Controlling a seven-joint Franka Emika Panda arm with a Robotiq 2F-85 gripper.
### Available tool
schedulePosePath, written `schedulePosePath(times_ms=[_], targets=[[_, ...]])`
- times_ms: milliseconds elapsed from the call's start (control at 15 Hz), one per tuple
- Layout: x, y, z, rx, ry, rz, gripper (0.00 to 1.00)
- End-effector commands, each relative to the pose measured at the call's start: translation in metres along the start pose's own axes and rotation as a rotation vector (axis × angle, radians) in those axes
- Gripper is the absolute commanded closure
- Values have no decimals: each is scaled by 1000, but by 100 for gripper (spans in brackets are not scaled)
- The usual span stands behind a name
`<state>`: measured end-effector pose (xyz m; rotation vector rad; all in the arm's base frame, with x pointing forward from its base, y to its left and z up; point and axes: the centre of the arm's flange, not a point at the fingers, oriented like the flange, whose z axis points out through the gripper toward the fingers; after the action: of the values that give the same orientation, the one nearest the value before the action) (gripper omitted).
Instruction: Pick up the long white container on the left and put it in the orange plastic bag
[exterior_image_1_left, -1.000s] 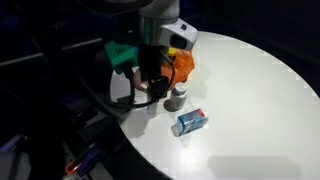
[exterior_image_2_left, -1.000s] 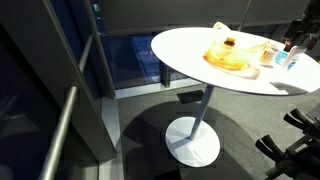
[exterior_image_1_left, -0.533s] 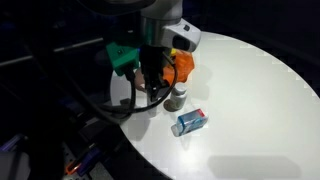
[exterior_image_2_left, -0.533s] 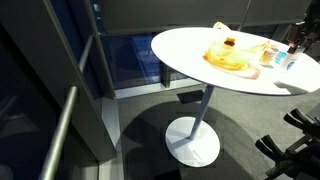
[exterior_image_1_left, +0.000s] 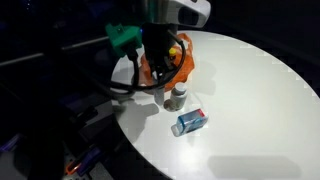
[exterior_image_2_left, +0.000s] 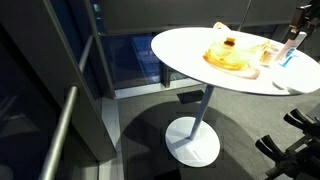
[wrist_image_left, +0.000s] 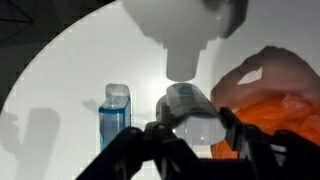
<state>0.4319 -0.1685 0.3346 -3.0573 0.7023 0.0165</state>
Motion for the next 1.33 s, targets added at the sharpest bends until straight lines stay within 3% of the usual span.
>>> schedulePosePath(times_ms=[0, 333, 600, 1000, 1267], targets=[[11, -7, -48, 3, 37, 5, 73], [35, -24, -101, 14, 63, -26, 73], [55, -57, -125, 20, 72, -90, 73], [64, -121, -109, 5, 61, -206, 73], [74, -138, -80, -10, 13, -240, 73]])
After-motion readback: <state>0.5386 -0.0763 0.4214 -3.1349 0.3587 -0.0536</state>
